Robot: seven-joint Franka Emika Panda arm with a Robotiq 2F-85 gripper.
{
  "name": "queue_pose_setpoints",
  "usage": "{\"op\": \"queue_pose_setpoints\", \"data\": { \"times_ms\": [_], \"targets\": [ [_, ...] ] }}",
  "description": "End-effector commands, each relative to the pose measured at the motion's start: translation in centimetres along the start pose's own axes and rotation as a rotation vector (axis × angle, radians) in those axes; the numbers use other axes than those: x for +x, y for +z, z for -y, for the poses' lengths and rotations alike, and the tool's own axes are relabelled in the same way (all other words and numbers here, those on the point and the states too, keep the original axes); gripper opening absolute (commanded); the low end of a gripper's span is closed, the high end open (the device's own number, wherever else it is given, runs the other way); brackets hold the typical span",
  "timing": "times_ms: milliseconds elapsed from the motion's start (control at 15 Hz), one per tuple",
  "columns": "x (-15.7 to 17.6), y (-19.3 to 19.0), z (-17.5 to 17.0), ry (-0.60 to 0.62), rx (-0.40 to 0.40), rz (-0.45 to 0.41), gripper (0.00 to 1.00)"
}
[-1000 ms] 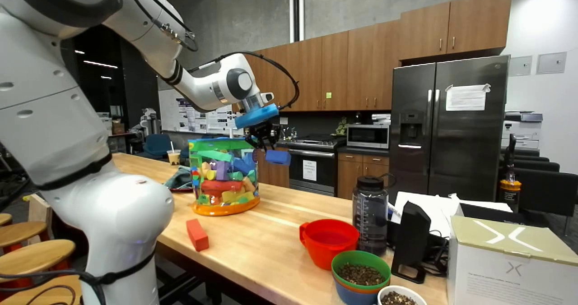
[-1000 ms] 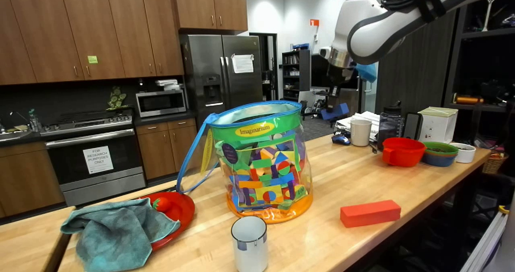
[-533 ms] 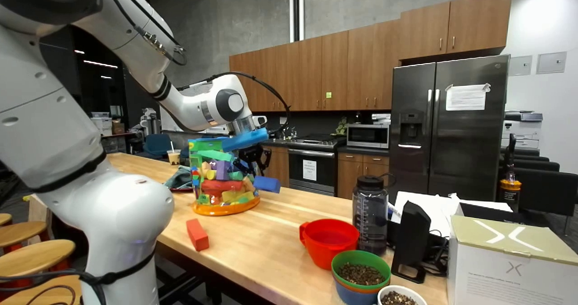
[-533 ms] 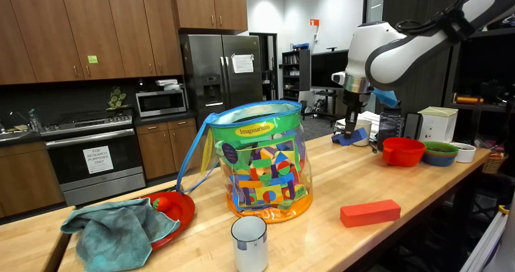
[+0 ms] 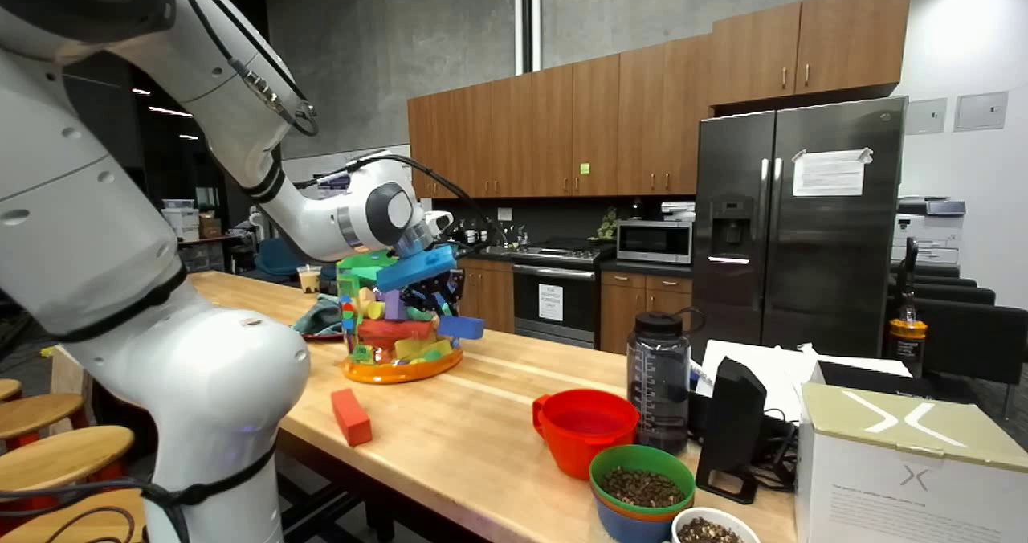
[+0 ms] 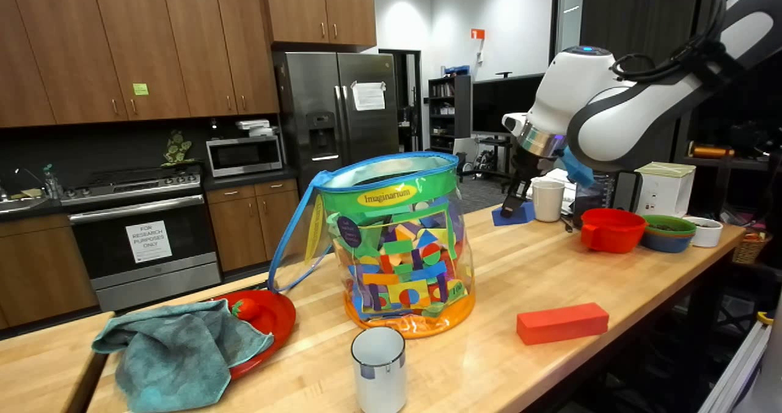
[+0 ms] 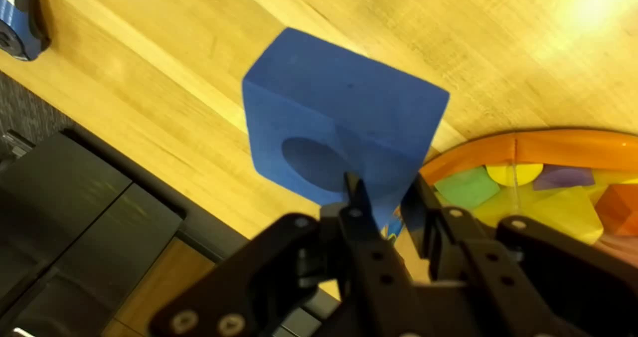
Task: Remove the blue block with a hole at the center from the clear bag and put it on the table
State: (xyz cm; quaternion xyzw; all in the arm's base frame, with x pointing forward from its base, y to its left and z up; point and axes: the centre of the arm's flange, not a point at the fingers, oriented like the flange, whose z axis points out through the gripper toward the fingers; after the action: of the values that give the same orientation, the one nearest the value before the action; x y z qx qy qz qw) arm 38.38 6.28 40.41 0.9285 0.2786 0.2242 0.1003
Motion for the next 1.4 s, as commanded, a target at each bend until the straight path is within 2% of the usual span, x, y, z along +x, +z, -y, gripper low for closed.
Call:
{"op": "queue_pose_setpoints", "data": {
  "times_ms": [0,333,600,800,1267,1333],
  "targets": [
    [-3.4,1.1,5.0,-0.059,-0.004,-0.028,0.06],
    [-4.0,3.0,9.3,-0.173,0.017,-0.004,0.06],
    [-4.9,4.5,10.4,-0.229,-0.001,0.033,0.06],
    [-6.1,5.2,10.1,-0.254,-0.033,0.073,0.06],
    [-7.9,5.8,6.7,-0.268,-0.141,0.119,0.06],
    [-8.1,6.0,6.3,-0.266,-0.149,0.124,0.25]
  ]
}}
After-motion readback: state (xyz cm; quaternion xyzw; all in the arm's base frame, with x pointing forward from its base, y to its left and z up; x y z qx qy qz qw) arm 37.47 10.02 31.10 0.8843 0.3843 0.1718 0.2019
